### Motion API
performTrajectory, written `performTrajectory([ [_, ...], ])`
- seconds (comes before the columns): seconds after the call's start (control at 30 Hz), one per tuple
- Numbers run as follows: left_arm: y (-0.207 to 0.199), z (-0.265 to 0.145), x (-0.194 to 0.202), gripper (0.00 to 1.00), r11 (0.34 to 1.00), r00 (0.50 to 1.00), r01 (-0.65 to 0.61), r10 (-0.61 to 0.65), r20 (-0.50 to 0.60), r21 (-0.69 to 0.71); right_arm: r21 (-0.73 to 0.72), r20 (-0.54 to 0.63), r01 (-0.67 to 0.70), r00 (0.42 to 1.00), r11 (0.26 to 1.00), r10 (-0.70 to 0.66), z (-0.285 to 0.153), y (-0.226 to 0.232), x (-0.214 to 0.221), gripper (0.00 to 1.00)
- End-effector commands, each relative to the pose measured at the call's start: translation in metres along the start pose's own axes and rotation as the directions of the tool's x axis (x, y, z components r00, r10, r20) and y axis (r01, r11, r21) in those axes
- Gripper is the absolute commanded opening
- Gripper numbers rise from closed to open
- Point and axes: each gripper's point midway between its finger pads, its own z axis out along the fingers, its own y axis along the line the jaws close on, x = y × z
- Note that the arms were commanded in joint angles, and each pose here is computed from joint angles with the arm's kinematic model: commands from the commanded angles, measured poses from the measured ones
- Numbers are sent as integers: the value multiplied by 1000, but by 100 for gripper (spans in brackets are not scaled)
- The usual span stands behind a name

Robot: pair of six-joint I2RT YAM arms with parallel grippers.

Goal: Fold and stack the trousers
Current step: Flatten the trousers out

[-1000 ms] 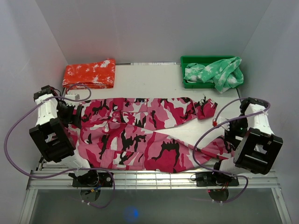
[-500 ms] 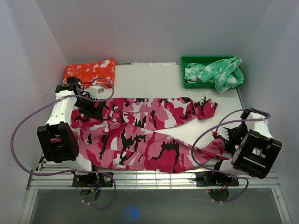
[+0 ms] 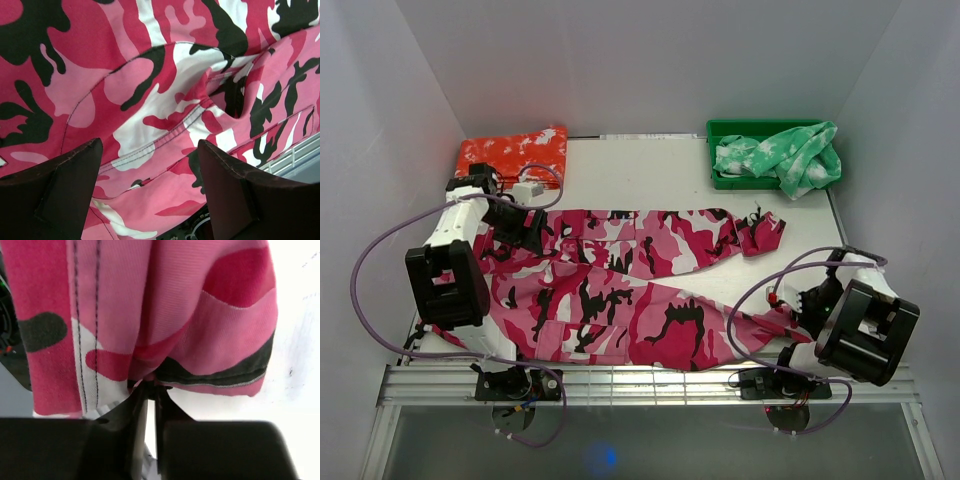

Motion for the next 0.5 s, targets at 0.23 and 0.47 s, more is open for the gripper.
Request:
performTrajectory([
  [0.23, 6, 0, -19, 85, 1000, 999, -25, 25, 48, -5, 196, 13, -72, 997, 978, 71, -107, -41, -3, 8],
  [0.47, 7, 3, -23, 84, 1000, 999, -9, 9, 49, 4, 206, -22, 37, 999, 978, -33, -123, -74, -6, 8],
])
